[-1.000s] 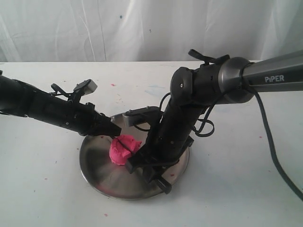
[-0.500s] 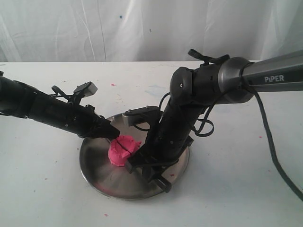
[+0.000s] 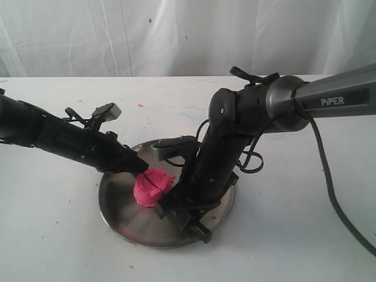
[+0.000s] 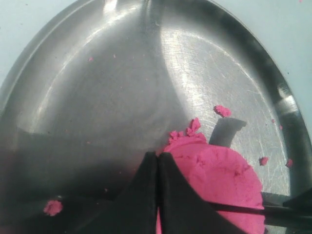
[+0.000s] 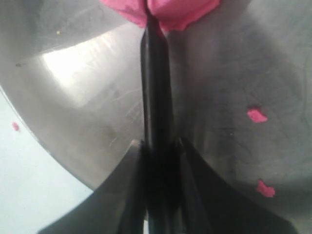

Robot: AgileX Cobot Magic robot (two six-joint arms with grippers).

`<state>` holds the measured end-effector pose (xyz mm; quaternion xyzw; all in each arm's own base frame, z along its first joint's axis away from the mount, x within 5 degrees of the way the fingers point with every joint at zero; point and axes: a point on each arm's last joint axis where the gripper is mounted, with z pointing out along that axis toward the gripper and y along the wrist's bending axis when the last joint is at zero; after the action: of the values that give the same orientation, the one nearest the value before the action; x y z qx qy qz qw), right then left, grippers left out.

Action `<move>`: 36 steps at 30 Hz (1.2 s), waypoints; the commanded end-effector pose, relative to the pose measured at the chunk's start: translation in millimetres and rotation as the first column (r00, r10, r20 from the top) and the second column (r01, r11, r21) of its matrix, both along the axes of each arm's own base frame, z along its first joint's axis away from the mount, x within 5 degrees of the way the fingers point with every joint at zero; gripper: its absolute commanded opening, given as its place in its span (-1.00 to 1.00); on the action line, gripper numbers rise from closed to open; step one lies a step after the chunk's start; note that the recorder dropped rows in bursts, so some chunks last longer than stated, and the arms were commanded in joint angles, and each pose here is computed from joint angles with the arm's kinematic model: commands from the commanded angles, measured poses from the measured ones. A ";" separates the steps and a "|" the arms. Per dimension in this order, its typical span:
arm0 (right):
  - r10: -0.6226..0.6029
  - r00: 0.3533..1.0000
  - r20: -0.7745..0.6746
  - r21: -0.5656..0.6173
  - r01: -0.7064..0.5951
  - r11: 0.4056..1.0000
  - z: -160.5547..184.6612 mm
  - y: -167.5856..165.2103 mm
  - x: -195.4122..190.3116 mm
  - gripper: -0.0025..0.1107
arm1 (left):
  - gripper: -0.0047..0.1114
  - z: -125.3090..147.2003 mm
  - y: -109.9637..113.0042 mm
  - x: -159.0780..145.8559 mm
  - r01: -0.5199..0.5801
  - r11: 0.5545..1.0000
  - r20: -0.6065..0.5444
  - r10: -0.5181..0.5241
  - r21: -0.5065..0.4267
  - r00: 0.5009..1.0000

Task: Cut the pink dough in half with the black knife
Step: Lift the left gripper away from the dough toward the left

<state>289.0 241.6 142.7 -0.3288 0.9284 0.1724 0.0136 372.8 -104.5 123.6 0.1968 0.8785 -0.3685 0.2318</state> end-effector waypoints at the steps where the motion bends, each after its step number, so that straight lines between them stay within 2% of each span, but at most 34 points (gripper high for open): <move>1: -0.010 1.000 0.007 -0.010 0.010 1.000 -2.6 -1.8 2.1 -0.96 | -0.92 -7.6 2.9 -4.3 0.028 0.999 -0.016 -0.028 0.026 0.999; 9: -0.010 1.000 0.007 -0.010 0.010 1.000 -2.6 -1.8 2.1 -0.96 | -0.92 -2.2 5.1 -1.8 0.025 1.000 -0.001 -0.025 0.019 1.000; 13: -0.009 1.000 0.008 -0.011 0.009 1.000 -2.7 -1.9 2.1 -0.96 | -0.92 11.3 15.7 5.6 0.018 0.999 0.023 -0.018 -0.027 1.000; 17: -0.009 1.000 0.012 -0.011 0.009 1.000 -2.7 -1.8 2.5 -0.96 | -0.92 18.9 32.0 9.2 -0.035 0.997 0.025 0.037 -0.066 0.999; 21: -0.009 1.000 0.012 -0.011 0.009 1.000 -2.7 -1.8 2.5 -0.96 | -0.92 27.3 42.8 12.3 -0.089 0.984 0.017 0.093 -0.151 0.996; 29: -0.006 1.000 0.003 -0.014 0.006 1.000 -2.7 -2.1 1.6 -0.96 | -0.92 32.7 41.6 12.2 -0.087 0.971 0.013 0.093 -0.222 0.996; 33: -0.005 1.000 0.001 -0.015 0.005 1.000 -2.7 -2.2 1.4 -0.96 | -0.92 54.8 39.5 11.0 -0.056 0.961 0.096 0.085 -0.272 0.992; 36: -0.005 1.000 0.001 -0.015 0.005 1.000 -2.7 -2.2 1.4 -0.96 | -0.92 81.9 40.4 6.5 -0.035 0.964 0.179 0.085 -0.265 0.980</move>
<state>289.9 241.7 142.7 -0.3262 0.9295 0.1712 0.0178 383.4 -64.0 174.5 0.1500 0.8256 -0.4469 0.3100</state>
